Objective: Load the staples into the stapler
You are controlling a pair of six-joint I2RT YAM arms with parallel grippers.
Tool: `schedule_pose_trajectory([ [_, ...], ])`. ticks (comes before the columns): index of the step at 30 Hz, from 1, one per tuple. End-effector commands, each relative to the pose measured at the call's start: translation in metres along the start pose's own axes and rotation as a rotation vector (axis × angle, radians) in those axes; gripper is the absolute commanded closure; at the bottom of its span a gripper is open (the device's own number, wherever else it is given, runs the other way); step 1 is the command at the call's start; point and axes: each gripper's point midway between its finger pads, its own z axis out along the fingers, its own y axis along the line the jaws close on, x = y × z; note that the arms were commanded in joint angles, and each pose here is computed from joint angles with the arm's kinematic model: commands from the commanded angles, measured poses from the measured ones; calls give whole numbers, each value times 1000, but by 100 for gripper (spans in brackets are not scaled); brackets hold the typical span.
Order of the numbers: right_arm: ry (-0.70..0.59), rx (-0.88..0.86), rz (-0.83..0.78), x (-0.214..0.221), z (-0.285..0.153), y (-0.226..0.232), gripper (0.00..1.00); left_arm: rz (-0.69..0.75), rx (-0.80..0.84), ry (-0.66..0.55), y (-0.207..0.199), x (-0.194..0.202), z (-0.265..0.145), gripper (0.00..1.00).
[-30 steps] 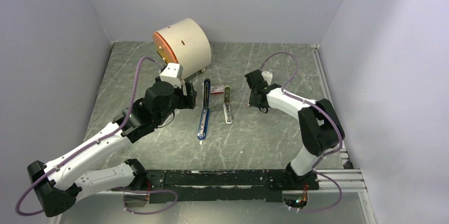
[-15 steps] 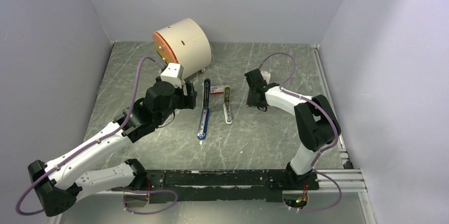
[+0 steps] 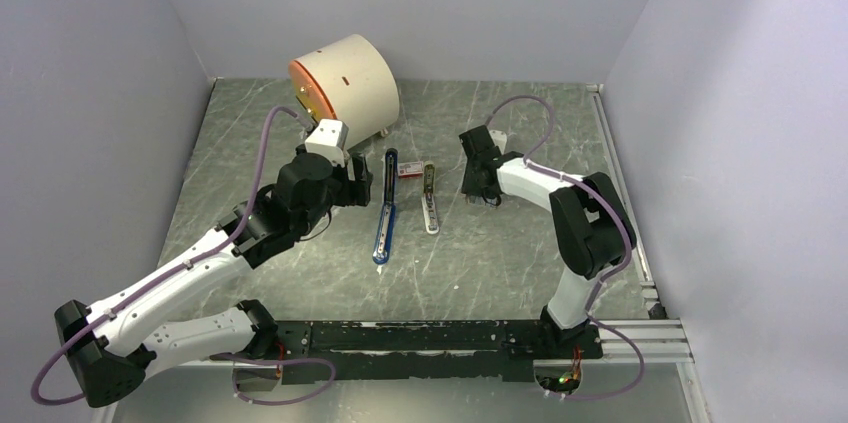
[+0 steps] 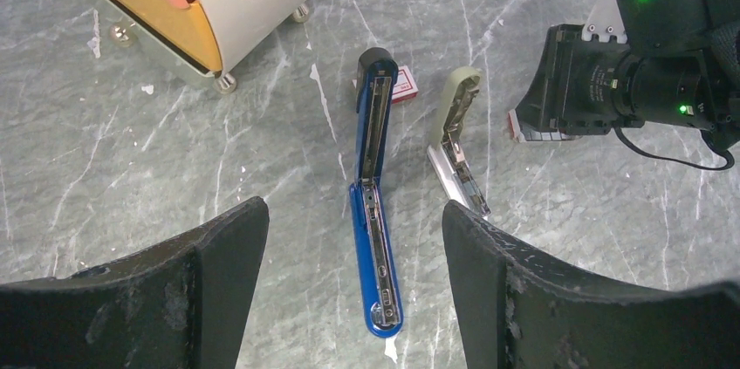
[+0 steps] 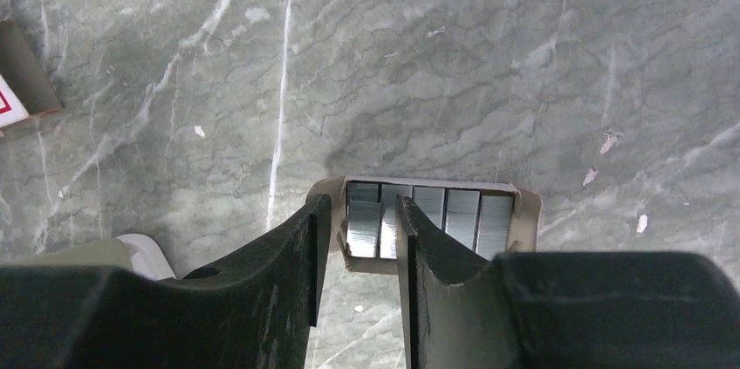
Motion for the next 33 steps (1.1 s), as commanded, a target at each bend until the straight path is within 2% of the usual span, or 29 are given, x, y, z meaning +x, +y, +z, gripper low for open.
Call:
schedule_pose_trajectory([
  [1,-14,7,-3,-9,4,1,64,-3,-17,-7,3,-2,0,22],
  [18,6,39,-23,-7,6,-3,81,0,-20,-3,2,-1,2,22],
  [33,-57,8,-3,-25,-28,-4,82,-3,-13,-9,1,-3,1,22],
])
